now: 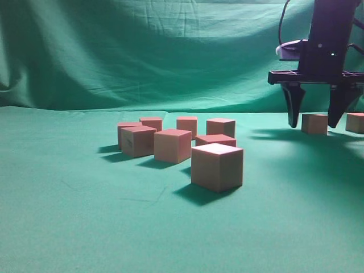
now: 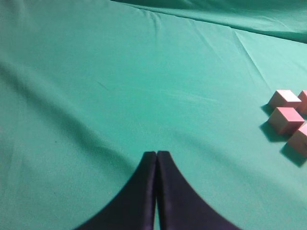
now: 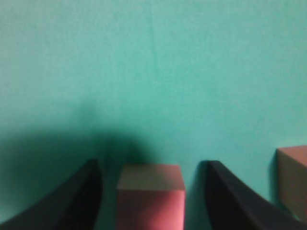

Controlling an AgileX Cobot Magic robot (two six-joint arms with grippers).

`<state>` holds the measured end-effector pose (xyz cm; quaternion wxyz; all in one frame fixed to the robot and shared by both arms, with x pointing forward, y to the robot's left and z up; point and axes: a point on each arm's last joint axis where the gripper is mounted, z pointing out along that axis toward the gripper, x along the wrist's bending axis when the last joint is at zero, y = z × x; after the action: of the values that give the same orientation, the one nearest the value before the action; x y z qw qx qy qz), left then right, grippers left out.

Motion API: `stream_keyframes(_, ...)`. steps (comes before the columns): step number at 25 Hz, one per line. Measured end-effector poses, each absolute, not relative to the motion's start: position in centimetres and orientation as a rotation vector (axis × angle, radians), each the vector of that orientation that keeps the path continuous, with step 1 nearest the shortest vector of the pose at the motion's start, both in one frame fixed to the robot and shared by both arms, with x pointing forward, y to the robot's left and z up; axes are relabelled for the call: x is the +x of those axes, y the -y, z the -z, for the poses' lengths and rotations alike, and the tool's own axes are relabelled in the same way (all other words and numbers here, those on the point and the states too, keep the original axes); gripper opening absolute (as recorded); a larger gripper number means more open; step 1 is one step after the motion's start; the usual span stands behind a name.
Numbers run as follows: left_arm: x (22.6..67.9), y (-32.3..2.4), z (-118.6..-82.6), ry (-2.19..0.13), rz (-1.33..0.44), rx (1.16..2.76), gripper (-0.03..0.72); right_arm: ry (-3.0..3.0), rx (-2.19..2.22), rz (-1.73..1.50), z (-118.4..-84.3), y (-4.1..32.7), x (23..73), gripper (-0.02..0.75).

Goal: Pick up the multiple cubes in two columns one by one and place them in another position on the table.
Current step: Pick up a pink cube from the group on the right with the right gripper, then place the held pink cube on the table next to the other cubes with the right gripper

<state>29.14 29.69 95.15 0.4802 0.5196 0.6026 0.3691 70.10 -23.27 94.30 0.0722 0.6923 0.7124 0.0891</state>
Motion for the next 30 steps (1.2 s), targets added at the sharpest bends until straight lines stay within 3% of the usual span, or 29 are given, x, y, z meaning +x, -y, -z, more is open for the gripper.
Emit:
stream_keyframes(4, 29.1, -29.7, -95.2, -1.47, -0.9, 1.268, 0.0, -2.154, 2.092, -0.243, -94.0, 23.3, 70.0, 0.254)
stream_keyframes(9, 29.1, -29.7, -95.2, -1.47, -0.9, 1.268, 0.0, -2.146, 2.085, -0.26, -96.0, 23.2, 70.4, 0.262)
stream_keyframes(16, 29.1, -29.7, -95.2, -1.47, -0.9, 1.268, 0.0, -2.146, 1.928, -0.44, -107.0, 20.4, 68.2, 0.262)
stream_keyframes(23, 29.1, -29.7, -95.2, -1.47, -0.9, 1.268, 0.0, -2.278, 1.649, -0.603, -114.1, 14.6, 61.5, 0.262)
stream_keyframes(27, 29.1, -29.7, -95.2, -1.47, -0.9, 1.268, 0.0, -2.43, 1.503, -0.589, -114.3, 11.3, 56.5, 0.262)
stream_keyframes(30, 29.1, -29.7, -95.2, -1.47, -0.9, 1.268, 0.0, -2.594, 1.368, -0.491, -112.2, 9.3, 52.5, 0.262)
